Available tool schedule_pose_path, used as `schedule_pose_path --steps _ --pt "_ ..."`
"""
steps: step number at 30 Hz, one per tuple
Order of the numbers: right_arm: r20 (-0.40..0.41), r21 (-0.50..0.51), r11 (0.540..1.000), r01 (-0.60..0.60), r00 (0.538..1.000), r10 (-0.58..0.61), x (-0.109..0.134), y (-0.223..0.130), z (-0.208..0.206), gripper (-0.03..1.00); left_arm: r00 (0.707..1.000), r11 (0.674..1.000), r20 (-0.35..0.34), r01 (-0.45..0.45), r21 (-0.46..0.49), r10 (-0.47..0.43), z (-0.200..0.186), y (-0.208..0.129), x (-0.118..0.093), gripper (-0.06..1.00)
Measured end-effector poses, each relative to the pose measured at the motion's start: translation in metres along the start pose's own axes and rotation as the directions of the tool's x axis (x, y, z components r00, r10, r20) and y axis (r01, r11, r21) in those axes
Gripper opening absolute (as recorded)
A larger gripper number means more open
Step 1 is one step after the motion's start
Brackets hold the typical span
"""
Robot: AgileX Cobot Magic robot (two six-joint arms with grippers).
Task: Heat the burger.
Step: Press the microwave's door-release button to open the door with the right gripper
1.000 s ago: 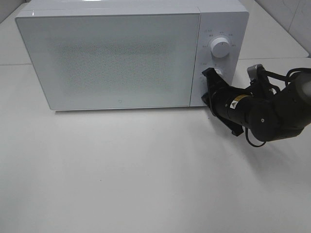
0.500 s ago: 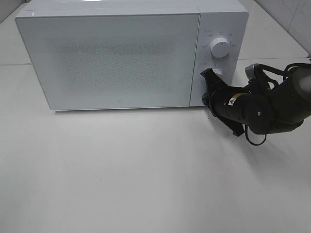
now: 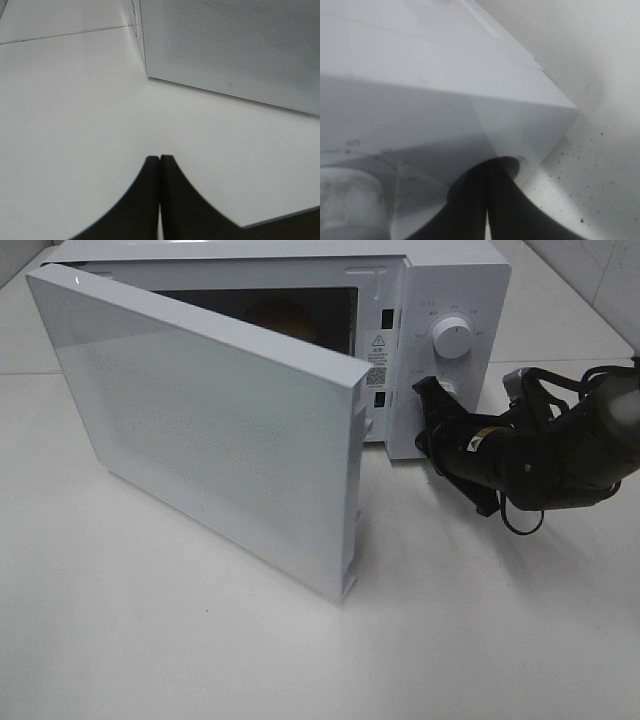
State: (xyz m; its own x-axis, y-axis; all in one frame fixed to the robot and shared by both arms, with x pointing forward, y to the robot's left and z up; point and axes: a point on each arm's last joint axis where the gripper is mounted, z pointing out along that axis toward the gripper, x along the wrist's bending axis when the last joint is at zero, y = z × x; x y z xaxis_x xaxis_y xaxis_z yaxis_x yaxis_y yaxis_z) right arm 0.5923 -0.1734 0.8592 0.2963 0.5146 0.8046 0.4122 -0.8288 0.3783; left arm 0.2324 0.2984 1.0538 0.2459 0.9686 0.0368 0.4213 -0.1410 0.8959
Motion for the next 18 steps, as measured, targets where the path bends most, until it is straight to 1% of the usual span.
schedule_pose_path --steps 10,13,17,18 --pt "0.000 0.016 1.000 0.017 1.000 -0.017 0.0005 -0.0013 0.0004 0.00 1.000 1.000 0.000 0.000 0.000 0.000 0.0000 0.0000 0.0000 0.00" --pt "0.012 0.046 0.998 0.042 0.999 -0.043 0.0024 -0.0014 -0.0002 0.00 1.000 1.000 0.000 0.000 0.000 0.000 0.0000 0.0000 0.0000 0.00" --pt "0.018 0.055 0.997 0.059 0.998 -0.060 0.0045 0.0009 -0.0024 0.00 1.000 1.000 0.000 0.000 0.000 0.000 0.0000 0.0000 0.0000 0.00" --pt "0.012 0.060 0.993 0.097 0.995 -0.098 0.0073 0.0020 -0.0048 0.00 1.000 1.000 0.000 0.000 0.000 0.000 0.0000 0.0000 0.0000 0.00"
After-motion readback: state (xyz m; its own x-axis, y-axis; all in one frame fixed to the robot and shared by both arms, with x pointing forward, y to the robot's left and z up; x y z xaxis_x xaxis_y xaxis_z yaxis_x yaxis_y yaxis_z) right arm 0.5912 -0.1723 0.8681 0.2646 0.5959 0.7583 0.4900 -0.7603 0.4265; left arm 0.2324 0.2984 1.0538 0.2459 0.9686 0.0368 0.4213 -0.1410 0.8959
